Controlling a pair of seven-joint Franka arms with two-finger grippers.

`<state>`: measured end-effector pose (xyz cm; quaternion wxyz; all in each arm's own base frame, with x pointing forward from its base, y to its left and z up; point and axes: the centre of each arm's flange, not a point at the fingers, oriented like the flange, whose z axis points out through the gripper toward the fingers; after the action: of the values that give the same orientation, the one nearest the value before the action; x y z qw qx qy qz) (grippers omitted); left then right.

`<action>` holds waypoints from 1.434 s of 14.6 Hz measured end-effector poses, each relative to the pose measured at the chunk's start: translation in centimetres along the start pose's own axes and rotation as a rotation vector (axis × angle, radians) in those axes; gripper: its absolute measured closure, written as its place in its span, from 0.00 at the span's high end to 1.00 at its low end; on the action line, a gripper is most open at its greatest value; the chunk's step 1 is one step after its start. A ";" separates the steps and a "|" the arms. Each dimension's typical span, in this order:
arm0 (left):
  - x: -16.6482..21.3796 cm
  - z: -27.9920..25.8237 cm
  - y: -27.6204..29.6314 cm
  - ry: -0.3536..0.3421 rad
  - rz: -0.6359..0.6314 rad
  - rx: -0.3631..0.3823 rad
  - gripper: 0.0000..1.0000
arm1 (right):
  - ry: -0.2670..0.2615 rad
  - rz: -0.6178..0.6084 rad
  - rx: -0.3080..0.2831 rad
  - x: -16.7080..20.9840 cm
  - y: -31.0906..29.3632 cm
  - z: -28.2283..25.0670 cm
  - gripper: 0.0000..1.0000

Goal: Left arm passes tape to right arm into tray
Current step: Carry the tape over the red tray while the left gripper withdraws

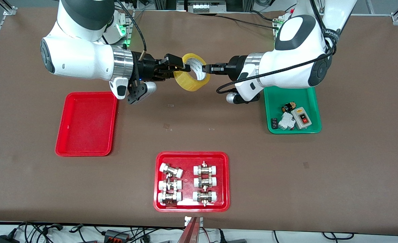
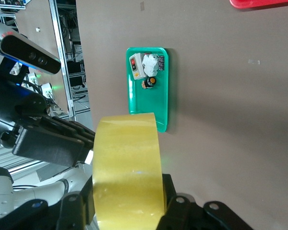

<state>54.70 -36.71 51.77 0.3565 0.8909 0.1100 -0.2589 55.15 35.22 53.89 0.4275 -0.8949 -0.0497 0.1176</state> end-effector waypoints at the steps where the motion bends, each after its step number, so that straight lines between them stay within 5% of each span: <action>1: 0.0 0.0 0.0 -0.001 0.000 0.000 0.21 | 0.000 0.000 0.000 0.0 0.0 0.0 0.55; 5: 0.0 -0.2 -0.1 -0.009 -0.003 0.003 0.27 | -0.002 0.000 0.002 0.0 -0.1 0.2 0.55; 10: 0.7 -3.0 -1.8 -0.041 -0.028 0.018 0.72 | -0.004 0.009 -0.001 0.4 0.5 0.4 0.55; 13: 0.9 -6.1 -3.9 0.013 -0.023 0.147 0.99 | 0.003 0.020 -0.022 0.9 1.5 0.2 0.55; 21: 0.6 -17.8 -10.3 0.148 -0.004 0.403 1.00 | 0.090 0.277 -0.061 8.1 18.8 -6.5 0.55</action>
<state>58.06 -16.98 56.39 0.1614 0.9606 0.0836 -0.2101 64.38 19.97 41.88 0.3815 -0.9102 0.0899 0.1337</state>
